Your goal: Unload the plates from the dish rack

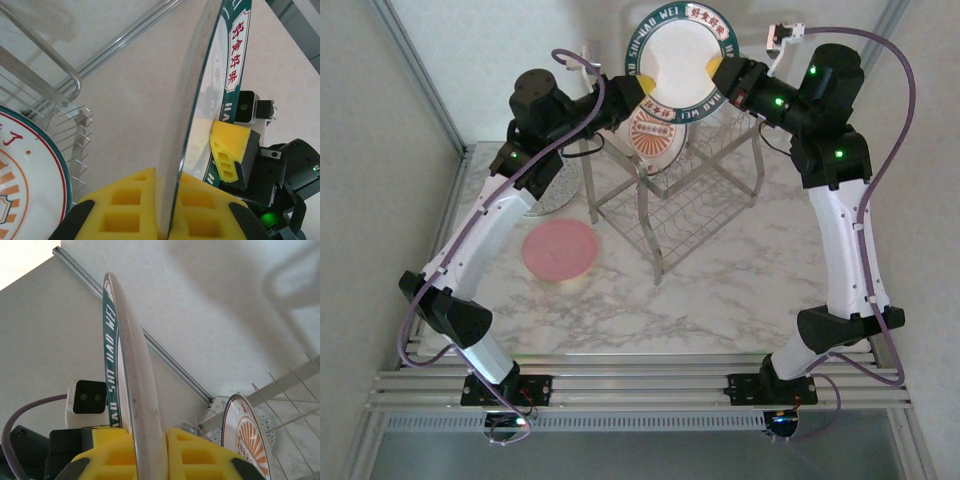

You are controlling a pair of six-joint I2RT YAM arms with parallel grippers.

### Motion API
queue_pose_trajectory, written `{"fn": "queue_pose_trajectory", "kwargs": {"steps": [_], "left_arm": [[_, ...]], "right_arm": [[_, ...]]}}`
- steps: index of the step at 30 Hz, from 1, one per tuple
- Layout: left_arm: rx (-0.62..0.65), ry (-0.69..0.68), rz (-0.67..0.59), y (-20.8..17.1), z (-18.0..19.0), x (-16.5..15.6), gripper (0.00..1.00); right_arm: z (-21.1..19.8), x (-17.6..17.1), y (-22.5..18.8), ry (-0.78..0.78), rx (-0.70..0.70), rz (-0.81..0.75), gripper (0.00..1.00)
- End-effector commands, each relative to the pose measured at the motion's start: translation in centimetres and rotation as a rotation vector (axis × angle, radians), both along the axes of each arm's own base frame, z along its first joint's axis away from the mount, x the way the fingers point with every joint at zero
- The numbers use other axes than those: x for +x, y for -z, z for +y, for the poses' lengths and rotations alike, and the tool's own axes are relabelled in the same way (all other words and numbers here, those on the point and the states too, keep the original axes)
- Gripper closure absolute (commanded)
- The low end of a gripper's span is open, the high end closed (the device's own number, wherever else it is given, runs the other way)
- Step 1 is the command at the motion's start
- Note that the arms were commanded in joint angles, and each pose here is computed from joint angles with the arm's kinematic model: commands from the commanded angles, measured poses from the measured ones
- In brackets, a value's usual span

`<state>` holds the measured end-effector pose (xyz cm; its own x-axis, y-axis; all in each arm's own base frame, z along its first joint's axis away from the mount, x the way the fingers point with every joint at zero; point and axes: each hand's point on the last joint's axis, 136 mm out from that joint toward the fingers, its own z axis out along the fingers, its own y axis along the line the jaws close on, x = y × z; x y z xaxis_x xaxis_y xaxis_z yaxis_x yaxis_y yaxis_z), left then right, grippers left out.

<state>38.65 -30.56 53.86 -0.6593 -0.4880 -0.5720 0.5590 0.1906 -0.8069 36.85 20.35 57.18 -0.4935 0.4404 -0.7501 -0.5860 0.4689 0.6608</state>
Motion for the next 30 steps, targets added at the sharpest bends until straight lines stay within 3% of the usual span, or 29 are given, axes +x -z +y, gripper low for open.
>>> {"fn": "queue_pose_trajectory", "kwargs": {"steps": [1, 3, 10, 12, 16, 25, 30], "left_arm": [[-0.040, 0.036, -0.061, -2.0, -0.3, -1.0, 1.00], [-0.057, 0.039, -0.071, -2.5, -0.2, -1.2, 1.00], [-0.129, 0.023, -0.086, -4.2, 1.3, -1.3, 1.00], [-0.136, 0.008, -0.090, -4.6, 2.1, -1.2, 1.00], [-0.146, -0.023, -0.087, -5.0, 3.9, -1.2, 1.00], [-0.154, -0.147, -0.072, -5.0, 10.3, -1.5, 1.00], [-0.160, -0.253, -0.039, -3.9, 14.4, -2.5, 1.00]], "right_arm": [[0.4, -1.0, -1.5, -0.033, 0.006, -0.054, 1.00], [0.4, -1.0, -1.4, -0.028, -0.008, -0.057, 0.97], [-0.5, -1.5, -1.7, 0.032, -0.053, -0.098, 0.47], [-0.7, -1.9, -2.1, 0.050, -0.070, -0.130, 0.40], [-1.1, -3.2, -3.2, 0.085, -0.099, -0.236, 0.33], [-0.5, -7.3, -4.9, 0.130, -0.207, -0.548, 0.27], [-0.4, -8.3, -4.0, 0.157, -0.283, -0.620, 0.25]]}}
